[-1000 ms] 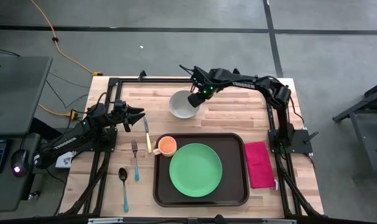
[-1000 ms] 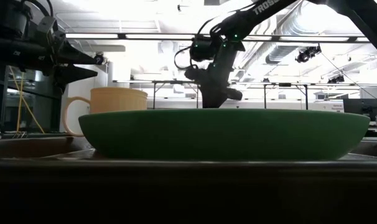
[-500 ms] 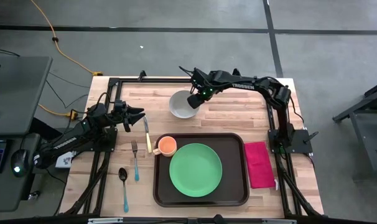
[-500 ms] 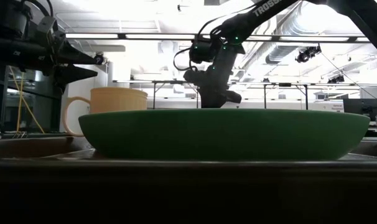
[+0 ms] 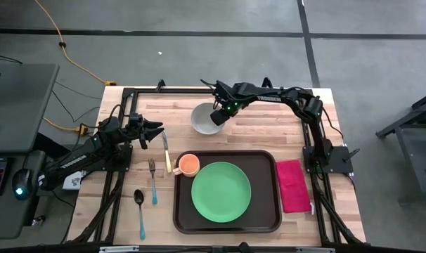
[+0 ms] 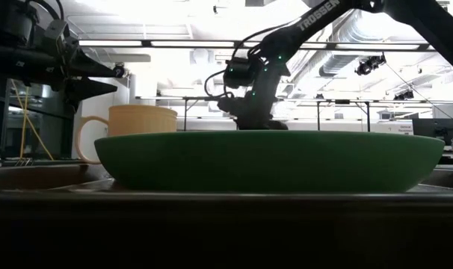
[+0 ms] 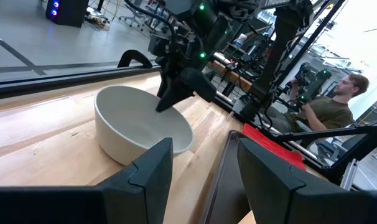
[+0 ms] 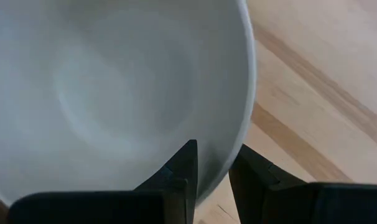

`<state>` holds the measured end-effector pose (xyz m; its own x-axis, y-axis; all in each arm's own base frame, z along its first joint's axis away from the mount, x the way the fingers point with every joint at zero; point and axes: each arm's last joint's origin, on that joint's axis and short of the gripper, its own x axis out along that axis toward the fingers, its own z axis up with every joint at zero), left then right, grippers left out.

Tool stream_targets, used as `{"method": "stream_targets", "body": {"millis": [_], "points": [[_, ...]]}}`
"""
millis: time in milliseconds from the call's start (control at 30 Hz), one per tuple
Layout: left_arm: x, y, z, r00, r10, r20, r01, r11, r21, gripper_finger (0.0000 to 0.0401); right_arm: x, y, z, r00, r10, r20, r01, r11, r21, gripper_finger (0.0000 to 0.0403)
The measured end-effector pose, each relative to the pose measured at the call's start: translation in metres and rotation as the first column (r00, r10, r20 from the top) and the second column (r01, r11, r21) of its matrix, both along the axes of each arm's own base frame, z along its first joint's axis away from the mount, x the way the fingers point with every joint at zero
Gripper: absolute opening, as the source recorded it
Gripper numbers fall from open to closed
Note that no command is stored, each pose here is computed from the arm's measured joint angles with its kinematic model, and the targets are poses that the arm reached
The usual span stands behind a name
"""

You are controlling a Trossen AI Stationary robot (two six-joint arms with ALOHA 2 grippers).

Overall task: Set up tray
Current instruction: Put the white bowl on top of the green plate on the black tray

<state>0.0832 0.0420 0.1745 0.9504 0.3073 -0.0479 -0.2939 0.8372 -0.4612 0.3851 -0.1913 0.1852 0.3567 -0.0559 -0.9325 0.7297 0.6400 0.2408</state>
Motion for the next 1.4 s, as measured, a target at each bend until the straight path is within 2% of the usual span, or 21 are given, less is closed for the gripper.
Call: {"method": "stream_targets", "body": {"millis": [567,867,1400], "points": [[0.0000,0.0000,0.0000,1.000,0.001,0.003,-0.001,1.000,-0.007,0.0211,0.0011,0.0010,-0.0004,1.000,0.005,-0.010,-0.005,1.000,-0.029,0.0064],[0.0000,0.0000,0.0000,1.000,0.000,0.003,0.000,1.000,-0.007,0.0211,0.0026,0.0002,0.0003,1.000,0.013,0.007,-0.013,0.999,-0.040,0.0005],[0.0000,0.0000,0.0001,1.000,0.000,0.003,0.000,1.000,-0.007,0.0211,0.0037,-0.0011,0.0014,1.000,-0.002,0.015,0.003,0.998,-0.065,0.0002]]}}
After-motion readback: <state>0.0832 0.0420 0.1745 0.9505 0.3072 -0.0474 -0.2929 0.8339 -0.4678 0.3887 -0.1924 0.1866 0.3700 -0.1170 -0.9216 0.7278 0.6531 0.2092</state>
